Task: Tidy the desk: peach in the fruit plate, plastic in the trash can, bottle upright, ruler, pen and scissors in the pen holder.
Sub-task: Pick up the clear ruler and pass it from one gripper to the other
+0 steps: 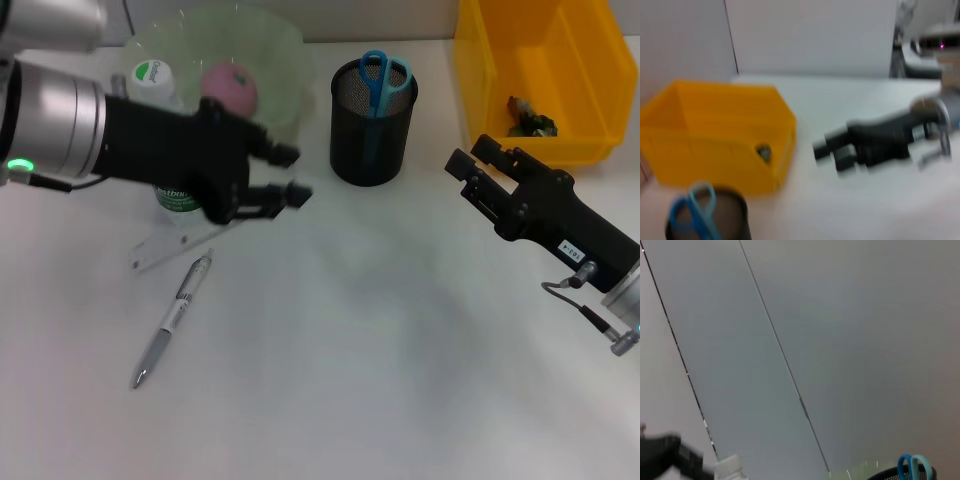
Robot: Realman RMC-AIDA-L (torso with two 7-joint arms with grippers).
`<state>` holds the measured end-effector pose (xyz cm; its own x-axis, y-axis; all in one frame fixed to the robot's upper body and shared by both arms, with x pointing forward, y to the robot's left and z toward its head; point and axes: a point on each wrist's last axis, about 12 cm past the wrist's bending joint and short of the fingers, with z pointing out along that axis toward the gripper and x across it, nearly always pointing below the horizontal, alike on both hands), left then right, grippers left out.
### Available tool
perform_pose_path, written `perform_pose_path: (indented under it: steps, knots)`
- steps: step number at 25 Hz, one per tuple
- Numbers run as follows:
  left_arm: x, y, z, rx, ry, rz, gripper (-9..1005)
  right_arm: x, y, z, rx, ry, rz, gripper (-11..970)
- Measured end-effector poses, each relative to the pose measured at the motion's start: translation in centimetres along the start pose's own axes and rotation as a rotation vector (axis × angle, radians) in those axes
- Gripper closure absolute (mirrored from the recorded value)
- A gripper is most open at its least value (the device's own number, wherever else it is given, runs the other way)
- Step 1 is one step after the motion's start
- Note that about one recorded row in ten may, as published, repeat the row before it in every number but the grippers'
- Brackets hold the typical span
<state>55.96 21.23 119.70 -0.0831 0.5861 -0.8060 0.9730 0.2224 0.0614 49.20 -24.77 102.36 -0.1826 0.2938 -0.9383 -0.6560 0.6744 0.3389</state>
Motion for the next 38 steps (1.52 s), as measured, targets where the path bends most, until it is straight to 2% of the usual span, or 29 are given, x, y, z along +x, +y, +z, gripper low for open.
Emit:
perform_pose_path:
  steps: [7, 12, 16, 20, 23, 27, 30, 33, 38]
  knots:
    - [-1.8, 0.3, -0.3, -0.034, -0.238, 0.001, 607, 0.2, 0.0, -0.4, 0.006, 0.006, 0.016, 460]
    - [-1.5, 0.3, -0.7, -0.044, -0.411, -0.036, 606, 0.0, -0.1, -0.8, -0.009, 0.015, 0.066, 459]
    - [0.5, 0.5, -0.9, -0.05, -0.552, -0.112, 606, -0.5, -0.3, -1.4, -0.046, 0.024, 0.079, 459]
    - [2.2, 0.4, -1.0, -0.039, -0.641, -0.186, 606, -1.8, 0.0, -1.9, -0.162, 0.038, 0.071, 459]
    - [4.5, -0.2, -1.1, 0.0, -0.758, -0.263, 606, -3.0, 0.2, -2.2, -0.263, 0.04, 0.059, 458]
    - [5.7, -1.0, -0.8, 0.045, -0.802, -0.277, 606, -4.8, 0.5, -1.9, -0.415, 0.061, 0.032, 458]
    - [6.3, -2.1, -0.3, 0.086, -0.792, -0.232, 606, -5.6, 0.8, -1.0, -0.513, 0.138, 0.009, 457]
    - [7.0, -2.9, 0.1, 0.106, -0.766, -0.202, 606, -6.1, 1.0, 0.1, -0.57, 0.194, -0.019, 457]
    - [7.9, -3.8, 0.5, 0.129, -0.762, -0.22, 607, -6.2, 1.6, 1.7, -0.629, 0.233, -0.052, 424]
